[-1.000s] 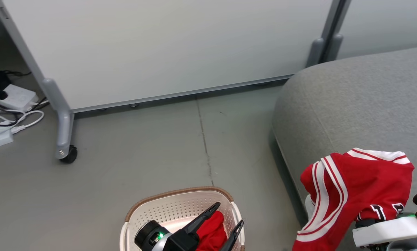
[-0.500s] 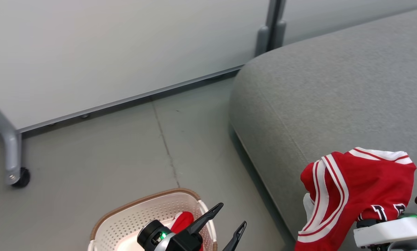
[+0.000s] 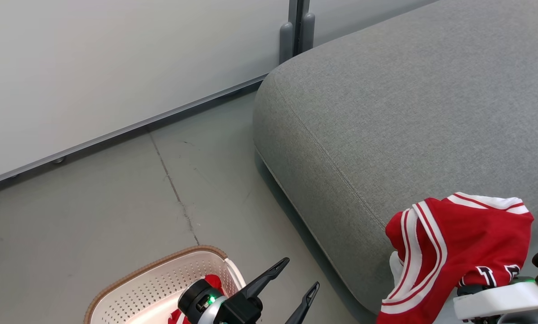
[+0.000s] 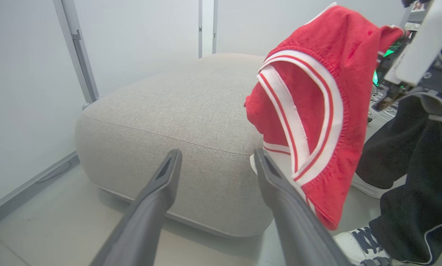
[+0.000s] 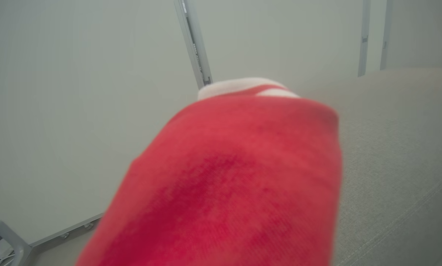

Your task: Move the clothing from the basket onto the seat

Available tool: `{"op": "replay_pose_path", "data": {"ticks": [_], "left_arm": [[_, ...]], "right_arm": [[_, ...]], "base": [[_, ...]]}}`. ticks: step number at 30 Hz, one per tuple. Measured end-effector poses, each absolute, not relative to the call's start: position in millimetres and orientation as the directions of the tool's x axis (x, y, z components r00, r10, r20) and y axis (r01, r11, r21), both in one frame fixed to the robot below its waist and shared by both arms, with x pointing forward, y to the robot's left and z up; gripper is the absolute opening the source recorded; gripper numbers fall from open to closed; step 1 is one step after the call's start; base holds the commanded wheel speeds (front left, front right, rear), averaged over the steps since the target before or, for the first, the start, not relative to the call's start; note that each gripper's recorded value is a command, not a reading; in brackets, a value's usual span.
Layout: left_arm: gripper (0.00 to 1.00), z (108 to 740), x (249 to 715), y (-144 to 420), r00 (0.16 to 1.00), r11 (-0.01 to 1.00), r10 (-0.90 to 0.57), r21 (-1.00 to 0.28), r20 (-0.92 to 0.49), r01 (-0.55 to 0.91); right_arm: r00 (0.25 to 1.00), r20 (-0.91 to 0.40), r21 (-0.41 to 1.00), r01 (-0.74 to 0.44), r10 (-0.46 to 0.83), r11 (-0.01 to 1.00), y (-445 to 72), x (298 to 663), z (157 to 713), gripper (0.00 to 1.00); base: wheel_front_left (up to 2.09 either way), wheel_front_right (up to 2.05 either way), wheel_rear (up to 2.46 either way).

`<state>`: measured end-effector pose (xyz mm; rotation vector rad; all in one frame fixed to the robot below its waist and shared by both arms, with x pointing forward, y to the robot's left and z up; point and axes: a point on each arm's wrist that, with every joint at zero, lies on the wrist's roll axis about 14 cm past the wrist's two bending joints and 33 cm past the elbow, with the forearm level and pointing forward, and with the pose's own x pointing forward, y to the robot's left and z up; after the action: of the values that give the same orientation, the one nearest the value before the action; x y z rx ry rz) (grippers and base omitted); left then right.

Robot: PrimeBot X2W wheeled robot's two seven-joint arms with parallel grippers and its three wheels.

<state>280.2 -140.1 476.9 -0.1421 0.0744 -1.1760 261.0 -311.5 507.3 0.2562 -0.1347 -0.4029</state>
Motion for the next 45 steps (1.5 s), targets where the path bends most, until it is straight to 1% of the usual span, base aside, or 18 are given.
{"op": "replay_pose_path", "data": {"ticks": [9, 12, 17, 20, 23, 27, 30, 33, 37, 40, 45], "left_arm": [[1.0, 474, 280, -139, 0.382, 0.376, -0.924, -0.155, 0.009, 0.913], [1.0, 472, 282, -137, 0.386, 0.38, -0.922, -0.158, 0.008, 0.911], [1.0, 460, 289, -132, 0.379, 0.377, -0.925, -0.157, -0.016, 0.913], [1.0, 451, 300, -129, 0.374, 0.375, -0.927, -0.147, -0.031, 0.915], [1.0, 439, 313, -123, 0.37, 0.374, -0.927, -0.141, -0.051, 0.917], [1.0, 422, 329, -117, 0.364, 0.37, -0.929, -0.139, -0.07, 0.919], [1.0, 407, 342, -111, 0.366, 0.375, -0.927, -0.141, -0.086, 0.916], [1.0, 390, 354, -102, 0.374, 0.387, -0.921, -0.15, -0.109, 0.91], [1.0, 369, 364, -94, 0.375, 0.395, -0.917, -0.169, -0.137, 0.903], [1.0, 357, 371, -89, 0.381, 0.404, -0.912, -0.179, -0.15, 0.897], [1.0, 342, 376, -84, 0.389, 0.417, -0.907, -0.201, -0.162, 0.887]], "right_arm": [[0.909, 0.092, 0.27, 0.371, -0.408, 0.888, -314, 265, 512, 0.0], [0.899, 0.116, 0.244, 0.386, -0.422, 0.89, -324, 269, 521, 0.0], [0.886, 0.212, 0.14, 0.39, -0.412, 0.91, -354, 297, 560, 0.0], [0.863, 0.285, 0.127, 0.397, -0.417, 0.909, -373, 317, 589, 0.0], [0.848, 0.359, 0.084, 0.386, -0.39, 0.919, -383, 343, 620, 0.0], [0.842, 0.39, 0.034, 0.392, -0.373, 0.919, -400, 376, 640, 0.0], [0.855, 0.366, -0.014, 0.399, -0.367, 0.917, -412, 406, 638, 0.0], [0.857, 0.314, 0.02, 0.425, -0.409, 0.905, -431, 431, 623, 0.0], [0.864, 0.236, -0.023, 0.463, -0.445, 0.886, -455, 459, 604, 0.0], [0.873, 0.158, -0.026, 0.47, -0.461, 0.882, -462, 480, 579, 0.0], [0.873, 0.066, -0.041, 0.487, -0.484, 0.873, -471, 507, 548, 0.0]], "base": [[0.0, 0.0, 0.0], [0.0, 0.0, 0.0], [0.0, 0.0, 0.0], [0.0, 0.0, 0.0], [0.0, 0.0, 0.0], [0.0, 0.0, 0.0], [0.0, 0.0, 0.0], [0.0, 0.0, 0.0], [0.0, 0.0, 0.0], [0.0, 0.0, 0.0], [0.0, 0.0, 0.0]]}}
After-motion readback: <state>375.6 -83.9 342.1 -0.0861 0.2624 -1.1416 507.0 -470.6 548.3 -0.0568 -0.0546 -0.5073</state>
